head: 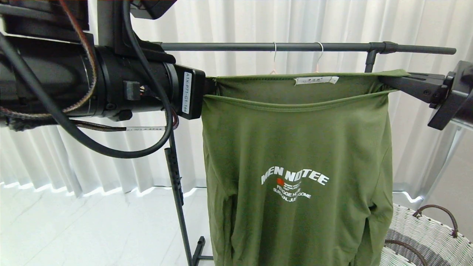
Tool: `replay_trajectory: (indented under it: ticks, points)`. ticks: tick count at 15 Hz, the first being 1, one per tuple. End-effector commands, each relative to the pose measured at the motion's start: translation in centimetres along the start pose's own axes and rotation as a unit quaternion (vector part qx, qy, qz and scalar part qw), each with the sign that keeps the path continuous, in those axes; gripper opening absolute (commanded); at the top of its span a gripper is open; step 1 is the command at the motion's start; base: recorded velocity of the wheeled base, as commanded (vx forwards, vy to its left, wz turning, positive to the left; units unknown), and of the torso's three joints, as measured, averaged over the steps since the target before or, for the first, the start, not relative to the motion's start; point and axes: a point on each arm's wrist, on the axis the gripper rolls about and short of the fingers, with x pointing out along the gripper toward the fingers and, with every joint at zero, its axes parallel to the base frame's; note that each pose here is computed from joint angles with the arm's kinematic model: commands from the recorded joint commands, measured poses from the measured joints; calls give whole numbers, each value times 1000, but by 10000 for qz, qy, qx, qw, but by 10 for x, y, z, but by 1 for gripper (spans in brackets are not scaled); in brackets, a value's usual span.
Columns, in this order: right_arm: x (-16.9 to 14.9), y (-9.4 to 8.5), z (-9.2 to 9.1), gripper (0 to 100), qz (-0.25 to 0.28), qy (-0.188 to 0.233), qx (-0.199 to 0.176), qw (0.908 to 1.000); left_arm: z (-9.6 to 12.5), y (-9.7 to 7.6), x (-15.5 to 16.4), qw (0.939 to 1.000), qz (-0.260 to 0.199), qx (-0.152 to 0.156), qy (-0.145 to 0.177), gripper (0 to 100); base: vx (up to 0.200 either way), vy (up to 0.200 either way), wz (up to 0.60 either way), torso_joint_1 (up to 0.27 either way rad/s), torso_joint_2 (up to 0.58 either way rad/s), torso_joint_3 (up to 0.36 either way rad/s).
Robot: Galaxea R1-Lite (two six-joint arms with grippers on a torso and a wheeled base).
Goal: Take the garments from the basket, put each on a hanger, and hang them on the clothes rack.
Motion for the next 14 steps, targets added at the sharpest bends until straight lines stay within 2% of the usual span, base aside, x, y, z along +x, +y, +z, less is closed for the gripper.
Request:
replay_trajectory:
  ticks: [1, 9, 10, 12, 14]
  points:
    - [-2, 1, 3, 0, -8, -39, -29, 10000, -2, 0, 3, 10000, -5, 4, 46, 0, 0, 0, 0, 0, 0, 0]
    - [-4, 2, 2, 0, -14, -25, -22, 10000, -3, -2, -1, 10000, -41, 15, 41, 0, 0, 0, 0, 0, 0, 0]
    - [-4, 2, 2, 100, -12, -5, -10, 10000, -3, -2, 0, 10000, -42, 15, 49, 0, 0, 0, 0, 0, 0, 0]
    - [-5, 3, 2, 100, -12, -12, -22, 10000, -3, -2, -1, 10000, -34, 15, 42, 0, 0, 0, 0, 0, 0, 0]
    - [-11, 6, -4, 100, -20, 62, 6, 10000, -4, -2, 0, 10000, -20, -19, 59, 0, 0, 0, 0, 0, 0, 0]
